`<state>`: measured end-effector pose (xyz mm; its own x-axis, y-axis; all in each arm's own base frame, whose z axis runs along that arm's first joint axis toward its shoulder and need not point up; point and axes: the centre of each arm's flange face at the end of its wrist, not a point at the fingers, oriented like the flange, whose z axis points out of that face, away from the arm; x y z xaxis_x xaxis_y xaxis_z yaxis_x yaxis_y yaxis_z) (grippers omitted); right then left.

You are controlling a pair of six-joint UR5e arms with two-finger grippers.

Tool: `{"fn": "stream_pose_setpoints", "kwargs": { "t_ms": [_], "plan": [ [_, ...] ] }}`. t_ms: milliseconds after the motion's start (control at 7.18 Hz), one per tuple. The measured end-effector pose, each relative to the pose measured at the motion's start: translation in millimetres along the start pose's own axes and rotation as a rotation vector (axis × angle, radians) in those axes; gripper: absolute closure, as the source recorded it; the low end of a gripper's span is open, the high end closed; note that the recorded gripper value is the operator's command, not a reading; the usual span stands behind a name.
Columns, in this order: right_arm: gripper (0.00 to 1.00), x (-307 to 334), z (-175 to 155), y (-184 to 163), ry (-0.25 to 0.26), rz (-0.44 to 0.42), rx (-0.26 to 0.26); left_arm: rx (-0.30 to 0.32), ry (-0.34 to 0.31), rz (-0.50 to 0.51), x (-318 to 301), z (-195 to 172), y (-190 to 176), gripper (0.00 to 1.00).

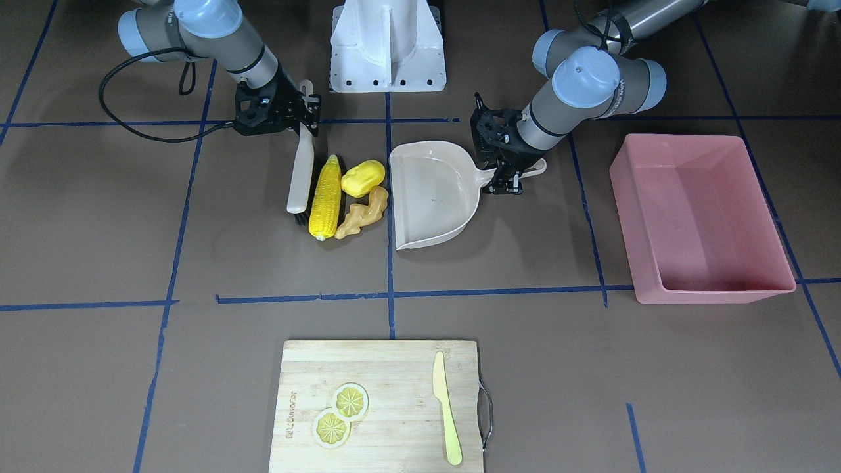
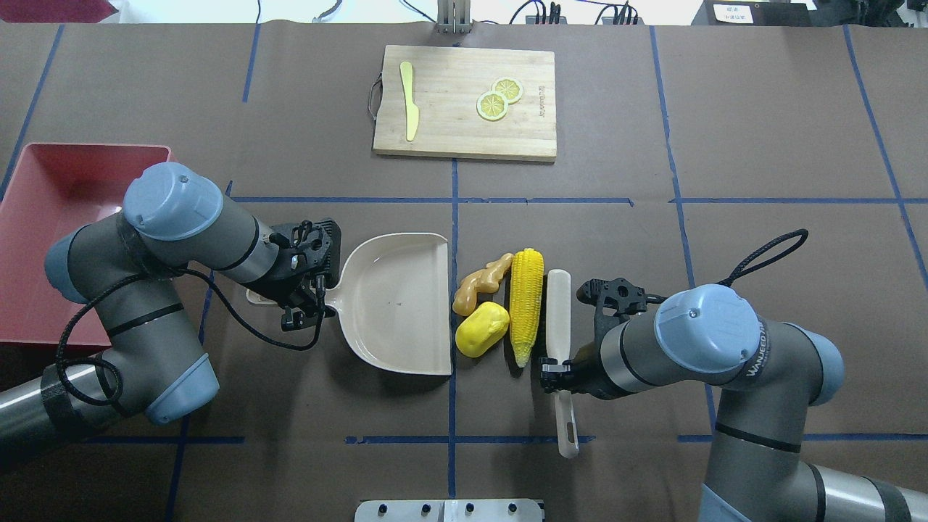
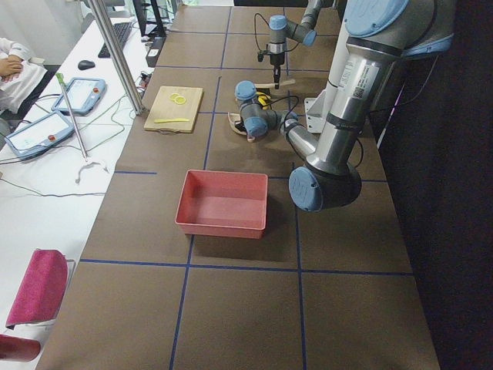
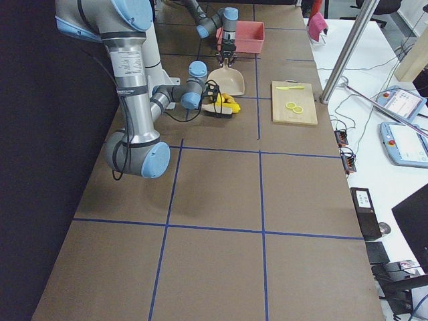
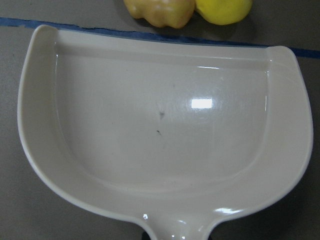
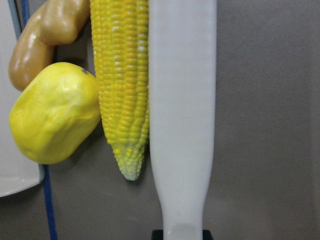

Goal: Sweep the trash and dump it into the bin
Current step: 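Sweep the corn, potato and ginger into the dustpan with the right-held brush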

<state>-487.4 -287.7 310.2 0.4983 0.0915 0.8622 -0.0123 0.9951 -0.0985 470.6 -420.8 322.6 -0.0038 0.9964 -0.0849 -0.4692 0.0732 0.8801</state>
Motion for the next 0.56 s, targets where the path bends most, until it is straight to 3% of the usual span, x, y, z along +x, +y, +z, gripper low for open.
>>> {"fn": "stream_pose_setpoints", "kwargs": {
  "t_ms": [557],
  "plan": [
    [1.00, -31.3, 10.0, 2.8, -0.007, -0.013, 0.002, -0.001, 0.000, -0.001, -0.4, 0.9, 0.6, 1.00]
  ]
}}
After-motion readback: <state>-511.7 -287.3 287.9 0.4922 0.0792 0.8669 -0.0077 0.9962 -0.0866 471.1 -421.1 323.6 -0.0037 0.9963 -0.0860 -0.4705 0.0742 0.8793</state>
